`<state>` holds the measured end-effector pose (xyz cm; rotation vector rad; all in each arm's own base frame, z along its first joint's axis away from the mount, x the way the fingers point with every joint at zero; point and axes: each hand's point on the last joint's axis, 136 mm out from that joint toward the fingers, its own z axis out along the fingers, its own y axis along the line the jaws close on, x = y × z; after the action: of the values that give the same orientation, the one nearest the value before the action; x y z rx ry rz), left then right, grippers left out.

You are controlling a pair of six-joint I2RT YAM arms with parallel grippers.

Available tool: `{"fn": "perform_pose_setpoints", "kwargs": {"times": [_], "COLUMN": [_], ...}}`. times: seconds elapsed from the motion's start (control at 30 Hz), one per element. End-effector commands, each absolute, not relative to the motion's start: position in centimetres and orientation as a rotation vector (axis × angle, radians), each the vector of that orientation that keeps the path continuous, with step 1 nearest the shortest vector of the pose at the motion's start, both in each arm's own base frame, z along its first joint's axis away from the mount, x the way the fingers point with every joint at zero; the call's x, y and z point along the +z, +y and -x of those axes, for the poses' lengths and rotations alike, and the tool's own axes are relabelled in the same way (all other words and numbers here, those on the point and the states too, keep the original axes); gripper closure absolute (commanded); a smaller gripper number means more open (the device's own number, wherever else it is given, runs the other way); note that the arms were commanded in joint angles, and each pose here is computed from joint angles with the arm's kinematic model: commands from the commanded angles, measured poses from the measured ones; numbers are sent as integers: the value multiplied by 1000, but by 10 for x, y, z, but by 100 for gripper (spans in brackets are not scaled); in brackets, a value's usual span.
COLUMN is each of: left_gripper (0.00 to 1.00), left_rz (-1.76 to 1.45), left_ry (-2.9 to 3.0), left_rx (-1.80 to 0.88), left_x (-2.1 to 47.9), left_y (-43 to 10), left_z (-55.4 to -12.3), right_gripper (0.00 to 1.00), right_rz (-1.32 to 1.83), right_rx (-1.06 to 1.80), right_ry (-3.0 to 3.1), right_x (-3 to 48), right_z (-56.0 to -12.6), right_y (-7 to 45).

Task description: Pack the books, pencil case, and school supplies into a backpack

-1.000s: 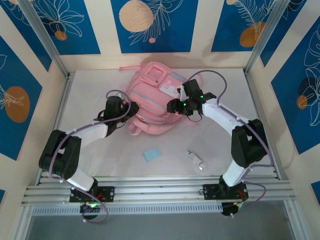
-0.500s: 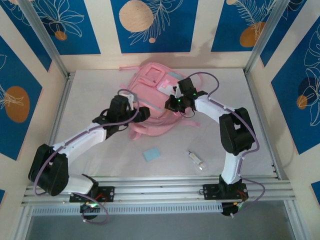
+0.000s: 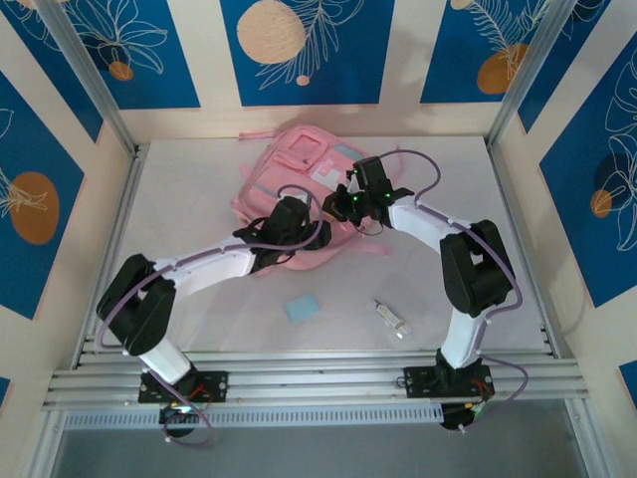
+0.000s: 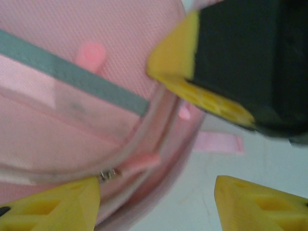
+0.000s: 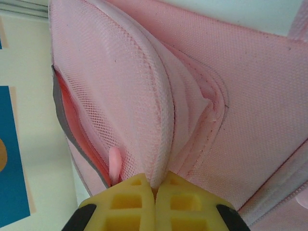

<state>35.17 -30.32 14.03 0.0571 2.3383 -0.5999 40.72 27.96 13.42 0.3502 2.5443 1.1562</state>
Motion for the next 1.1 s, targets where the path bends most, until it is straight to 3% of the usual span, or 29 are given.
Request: {"fn": "perform_pose_setpoints", "kwargs": {"times": [0.0, 0.33, 0.67, 1.07], "left_gripper": [37, 40, 43, 49], "left_rz": [8, 38, 32, 137], "left_ry": [2303, 2342, 2368, 2402], "left_rx": [-443, -202, -33, -147], "left_x": [138, 104, 106, 100], "left_y": [-292, -270, -230, -226], "left_z": [-373, -383, -373, -357], "right_gripper": [100, 100, 100, 100], "right_rz": [-311, -353, -426, -516], "right_rx": [1335, 1432, 1452, 1539], "right_ry": [2430, 2366, 2379, 2354], "right_x": [178, 189, 159, 139], "right_z": [-398, -387, -392, -410], "right_y": [294, 297, 296, 311]}}
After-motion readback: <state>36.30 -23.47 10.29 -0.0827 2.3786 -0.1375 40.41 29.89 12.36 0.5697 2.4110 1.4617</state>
